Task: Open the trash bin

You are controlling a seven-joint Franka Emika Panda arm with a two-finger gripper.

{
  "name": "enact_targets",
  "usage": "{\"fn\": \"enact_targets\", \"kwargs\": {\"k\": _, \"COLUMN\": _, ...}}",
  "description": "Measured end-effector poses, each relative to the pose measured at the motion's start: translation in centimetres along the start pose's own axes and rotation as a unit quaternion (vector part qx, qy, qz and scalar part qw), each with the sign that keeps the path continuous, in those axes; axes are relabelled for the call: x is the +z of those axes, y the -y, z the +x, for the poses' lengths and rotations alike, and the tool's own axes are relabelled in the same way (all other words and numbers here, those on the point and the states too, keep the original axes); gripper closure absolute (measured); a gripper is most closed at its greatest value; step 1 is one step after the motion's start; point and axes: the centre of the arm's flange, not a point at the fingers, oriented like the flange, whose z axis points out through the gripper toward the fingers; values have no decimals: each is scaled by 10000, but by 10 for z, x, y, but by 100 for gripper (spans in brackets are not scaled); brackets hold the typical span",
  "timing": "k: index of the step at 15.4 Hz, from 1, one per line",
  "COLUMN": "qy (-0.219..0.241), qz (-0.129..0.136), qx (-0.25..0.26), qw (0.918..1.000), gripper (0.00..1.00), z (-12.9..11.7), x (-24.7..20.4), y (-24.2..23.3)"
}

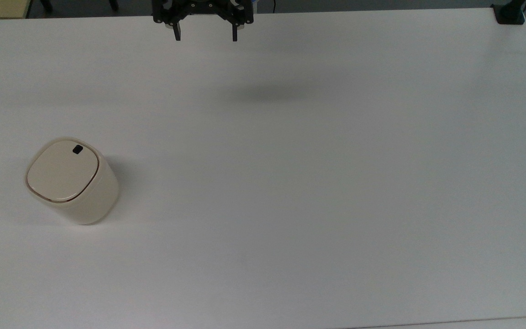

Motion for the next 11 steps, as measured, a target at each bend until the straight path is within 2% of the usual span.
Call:
{"fn": "enact_targets", "kwargs": {"k": 2, "qy": 0, "qz": 0, "qx": -13, "qw": 10000, "gripper": 2, "z": 0, "x": 0, "y": 0}}
{"fn": "enact_targets", "kwargs": {"k": 3, "qy": 0, "qz": 0, "qx": -16, "qw": 10000, "gripper": 8, "z": 0, "x": 0, "y": -1}}
{"fn": "enact_targets", "kwargs": {"k": 7, "qy": 1, "qz": 0, "qx": -20, "qw": 10000, "gripper": 54, "z": 0, "x": 0, "y": -1}}
{"fn": "enact_targets", "kwargs": {"k": 11, "qy": 7, "qz": 0, "qx": -25, "qw": 10000, "gripper": 94, "z": 0, "x": 1, "y": 0}}
